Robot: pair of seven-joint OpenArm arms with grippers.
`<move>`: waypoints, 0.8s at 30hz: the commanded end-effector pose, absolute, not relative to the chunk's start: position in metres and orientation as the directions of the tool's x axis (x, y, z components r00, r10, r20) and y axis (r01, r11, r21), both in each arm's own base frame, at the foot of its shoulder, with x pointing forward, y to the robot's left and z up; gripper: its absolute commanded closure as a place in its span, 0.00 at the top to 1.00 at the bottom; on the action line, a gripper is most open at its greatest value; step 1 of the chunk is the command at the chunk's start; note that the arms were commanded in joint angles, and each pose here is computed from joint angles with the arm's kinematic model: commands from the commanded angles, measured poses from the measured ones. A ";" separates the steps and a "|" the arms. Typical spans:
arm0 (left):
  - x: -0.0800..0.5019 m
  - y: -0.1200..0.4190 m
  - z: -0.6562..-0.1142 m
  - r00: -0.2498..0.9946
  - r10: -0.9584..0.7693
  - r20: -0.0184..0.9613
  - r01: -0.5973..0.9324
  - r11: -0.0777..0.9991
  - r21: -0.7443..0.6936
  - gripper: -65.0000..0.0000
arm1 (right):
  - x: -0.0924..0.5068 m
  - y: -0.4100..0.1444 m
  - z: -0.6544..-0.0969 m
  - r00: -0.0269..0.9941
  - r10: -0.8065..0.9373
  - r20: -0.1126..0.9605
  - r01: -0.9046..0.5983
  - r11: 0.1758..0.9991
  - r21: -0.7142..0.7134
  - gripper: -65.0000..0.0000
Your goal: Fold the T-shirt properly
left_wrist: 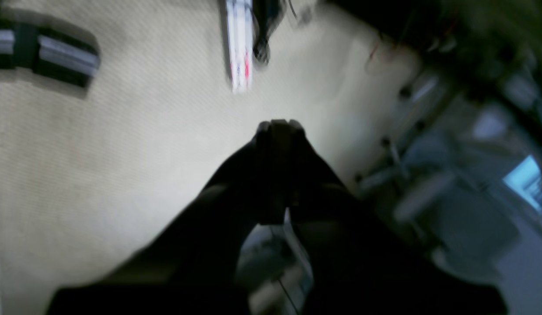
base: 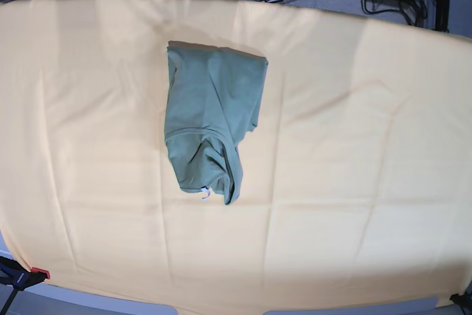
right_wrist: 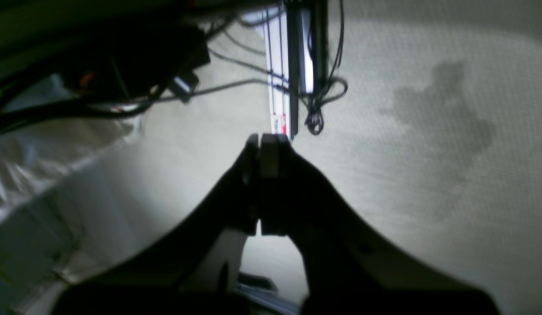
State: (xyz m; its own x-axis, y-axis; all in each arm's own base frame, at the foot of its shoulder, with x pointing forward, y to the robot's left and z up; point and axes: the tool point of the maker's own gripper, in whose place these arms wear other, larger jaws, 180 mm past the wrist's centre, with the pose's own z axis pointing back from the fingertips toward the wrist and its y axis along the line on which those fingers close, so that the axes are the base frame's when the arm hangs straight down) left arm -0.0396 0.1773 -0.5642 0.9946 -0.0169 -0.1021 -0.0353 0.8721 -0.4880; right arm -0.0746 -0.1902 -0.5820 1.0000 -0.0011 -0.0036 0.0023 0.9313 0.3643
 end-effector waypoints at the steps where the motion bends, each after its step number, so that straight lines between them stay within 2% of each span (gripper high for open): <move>1: -0.037 0.177 -0.568 0.996 -0.028 -0.083 -0.016 0.877 -0.480 0.00 | -0.079 -0.192 -0.588 1.000 0.028 -0.014 -0.021 0.941 0.339 0.00; 4: -0.009 0.166 -0.587 0.999 -0.013 0.031 0.025 0.899 -0.437 0.00 | -0.063 -0.179 -0.610 0.993 0.119 0.012 -0.118 0.957 0.267 0.00; 8: 0.017 0.167 -0.606 0.981 -0.002 0.192 0.058 0.956 -0.286 0.00 | -0.043 -0.150 -0.625 0.974 0.213 0.075 -0.225 0.944 0.241 0.00; 10: 0.016 0.167 -0.613 0.972 -0.017 0.235 0.071 0.972 -0.224 0.00 | -0.035 -0.141 -0.630 0.970 0.227 0.090 -0.242 0.943 0.229 0.00; 17: -0.019 0.151 -0.631 0.967 0.033 0.254 0.005 0.989 -0.149 0.00 | -0.015 -0.115 -0.633 0.960 0.239 0.147 -0.269 0.933 0.241 0.00; 24: -0.015 0.131 -0.633 0.963 0.020 0.270 0.021 0.989 -0.149 0.00 | -0.017 -0.101 -0.633 0.955 0.252 0.157 -0.286 0.922 0.262 0.00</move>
